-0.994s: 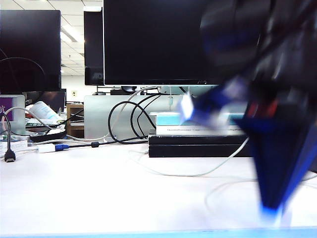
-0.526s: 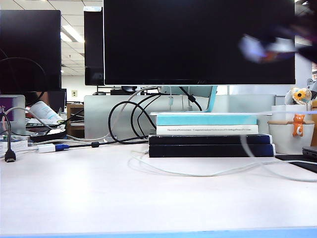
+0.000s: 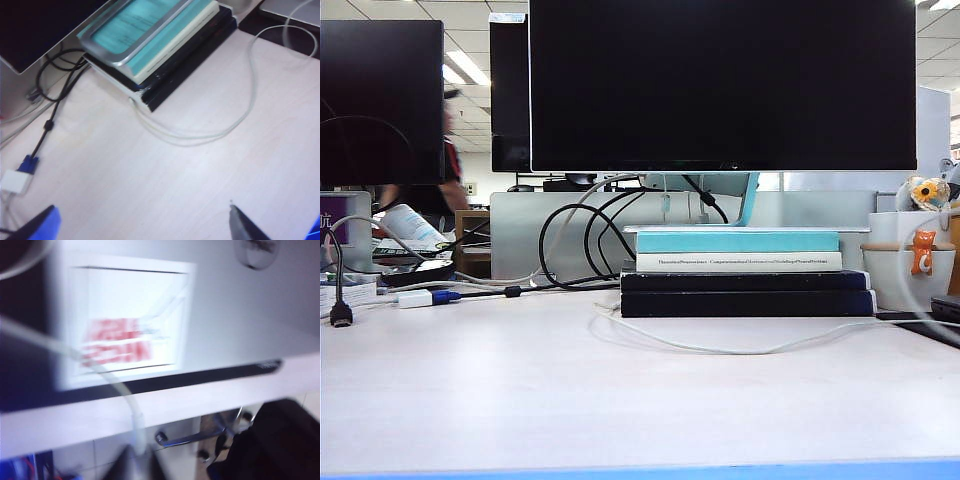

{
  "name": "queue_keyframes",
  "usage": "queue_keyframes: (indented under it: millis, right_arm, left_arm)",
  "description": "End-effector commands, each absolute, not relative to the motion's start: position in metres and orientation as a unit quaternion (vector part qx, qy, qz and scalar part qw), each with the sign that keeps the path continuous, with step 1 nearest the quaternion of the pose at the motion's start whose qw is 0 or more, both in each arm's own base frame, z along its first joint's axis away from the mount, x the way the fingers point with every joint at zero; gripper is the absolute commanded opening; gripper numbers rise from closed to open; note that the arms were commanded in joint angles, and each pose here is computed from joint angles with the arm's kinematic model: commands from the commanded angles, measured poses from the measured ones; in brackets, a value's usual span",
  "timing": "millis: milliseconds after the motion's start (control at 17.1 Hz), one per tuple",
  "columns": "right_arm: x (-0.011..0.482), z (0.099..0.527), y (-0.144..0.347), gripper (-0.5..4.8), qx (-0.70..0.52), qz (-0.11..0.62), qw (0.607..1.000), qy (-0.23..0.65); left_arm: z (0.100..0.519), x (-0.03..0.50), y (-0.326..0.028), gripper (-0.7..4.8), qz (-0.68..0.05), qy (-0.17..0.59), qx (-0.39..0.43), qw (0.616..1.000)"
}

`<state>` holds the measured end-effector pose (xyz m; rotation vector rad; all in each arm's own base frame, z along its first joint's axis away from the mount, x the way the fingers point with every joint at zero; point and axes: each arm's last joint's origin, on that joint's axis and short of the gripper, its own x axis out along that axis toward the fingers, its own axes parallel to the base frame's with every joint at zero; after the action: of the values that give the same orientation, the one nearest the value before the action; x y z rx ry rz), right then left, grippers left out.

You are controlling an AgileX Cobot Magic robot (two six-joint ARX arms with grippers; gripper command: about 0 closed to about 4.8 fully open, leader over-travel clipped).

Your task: Unfold the white charging cable into a straight cable.

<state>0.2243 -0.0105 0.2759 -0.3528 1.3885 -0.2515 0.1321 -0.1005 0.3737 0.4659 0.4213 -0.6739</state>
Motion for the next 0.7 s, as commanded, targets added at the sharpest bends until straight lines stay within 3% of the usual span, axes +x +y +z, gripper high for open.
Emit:
queue_keyframes:
  millis: [58,175,292,351,468,585,702]
  right_arm:
    - [0.231,0.280,-0.027,1.82,-0.127,-0.140,0.774,0.604]
    - [0.238,0.284,-0.039,2.03,-0.082,-0.142,0.810,0.562]
    - [0.243,0.293,-0.040,3.52,-0.061,-0.143,0.843,0.515]
    - [0.246,0.299,-0.040,3.74,-0.059,-0.143,0.853,0.499]
    - [0.246,0.313,-0.037,3.73,-0.043,-0.114,0.878,0.463]
    - [0.235,0.341,-0.027,3.73,0.022,-0.012,0.932,0.363]
    - [0.216,0.365,-0.022,3.72,0.027,0.023,0.957,0.289]
  left_arm:
    - [0.376,0.132,-0.100,4.79,-0.327,0.197,0.219,0.898]
    - [0.376,0.132,-0.100,4.79,-0.327,0.197,0.219,0.898]
    - [0.377,0.131,-0.100,4.79,-0.325,0.195,0.219,0.899]
    - [0.377,0.131,-0.100,4.79,-0.325,0.194,0.219,0.899]
    - [0.377,0.131,-0.100,4.79,-0.325,0.194,0.218,0.900]
    - [0.379,0.132,-0.098,4.79,-0.298,0.185,0.224,0.909]
    - [0.383,0.130,-0.097,4.79,-0.296,0.166,0.226,0.913]
